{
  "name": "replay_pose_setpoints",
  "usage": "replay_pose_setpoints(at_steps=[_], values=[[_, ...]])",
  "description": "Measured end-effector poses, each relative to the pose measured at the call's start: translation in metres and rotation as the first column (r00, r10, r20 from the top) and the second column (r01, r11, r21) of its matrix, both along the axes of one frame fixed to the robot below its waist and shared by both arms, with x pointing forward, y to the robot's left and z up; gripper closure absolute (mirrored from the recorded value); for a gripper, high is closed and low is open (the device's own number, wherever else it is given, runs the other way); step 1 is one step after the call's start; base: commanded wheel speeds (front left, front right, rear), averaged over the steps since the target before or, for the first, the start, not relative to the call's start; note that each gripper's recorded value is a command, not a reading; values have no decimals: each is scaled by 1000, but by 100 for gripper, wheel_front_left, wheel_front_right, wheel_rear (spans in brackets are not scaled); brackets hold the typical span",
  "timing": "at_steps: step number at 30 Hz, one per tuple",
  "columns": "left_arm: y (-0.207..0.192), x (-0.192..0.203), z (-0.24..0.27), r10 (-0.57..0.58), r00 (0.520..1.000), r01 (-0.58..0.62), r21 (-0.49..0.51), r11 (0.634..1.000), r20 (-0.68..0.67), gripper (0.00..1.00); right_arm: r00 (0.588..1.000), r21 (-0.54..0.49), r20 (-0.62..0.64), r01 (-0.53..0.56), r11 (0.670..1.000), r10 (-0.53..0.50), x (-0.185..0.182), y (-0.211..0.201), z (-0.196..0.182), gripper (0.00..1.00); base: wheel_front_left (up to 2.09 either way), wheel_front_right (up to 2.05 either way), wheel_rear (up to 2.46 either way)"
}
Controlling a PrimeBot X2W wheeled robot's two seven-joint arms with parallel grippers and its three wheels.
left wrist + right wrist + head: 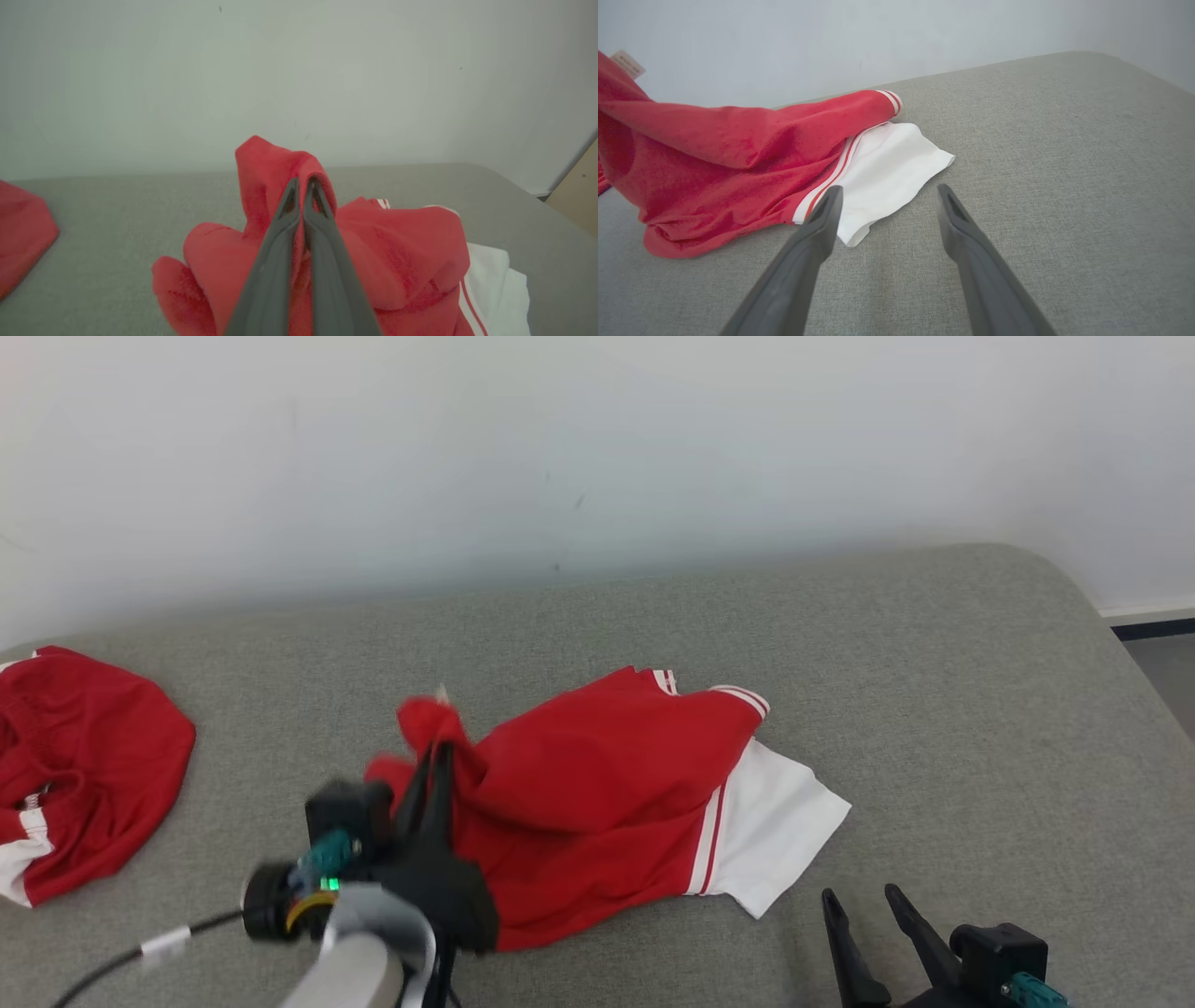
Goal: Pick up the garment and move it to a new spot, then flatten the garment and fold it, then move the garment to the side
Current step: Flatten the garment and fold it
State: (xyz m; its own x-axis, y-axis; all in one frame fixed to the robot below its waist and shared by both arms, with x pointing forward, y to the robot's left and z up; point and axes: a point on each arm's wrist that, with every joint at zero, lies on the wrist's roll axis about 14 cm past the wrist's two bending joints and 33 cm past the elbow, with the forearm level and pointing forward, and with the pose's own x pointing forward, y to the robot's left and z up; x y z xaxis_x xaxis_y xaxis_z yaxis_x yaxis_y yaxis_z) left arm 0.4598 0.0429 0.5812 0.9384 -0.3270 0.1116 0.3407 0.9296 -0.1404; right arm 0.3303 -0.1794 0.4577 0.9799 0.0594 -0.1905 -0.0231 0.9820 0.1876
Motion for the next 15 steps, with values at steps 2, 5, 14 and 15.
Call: replay_pose_setpoints(at_steps=[2,5,14,15], values=[[9,-22,-49,15,990,-15,-4,1000,-141,100,1000,4,-3,-3,1000,3,0,1,-1,0,0,0,0],[13,-58,-98,8,955,-17,-26,1000,-298,100,1000,8,-9,-11,1000,11,2,4,-3,0,0,0,0],[59,-90,-122,156,918,-194,-71,978,-364,0,991,-22,-43,-125,992,124,28,32,2,0,0,0,0],[62,-92,-123,163,917,-204,-78,976,-363,0,989,-17,-58,-139,990,138,32,35,3,0,0,0,0]])
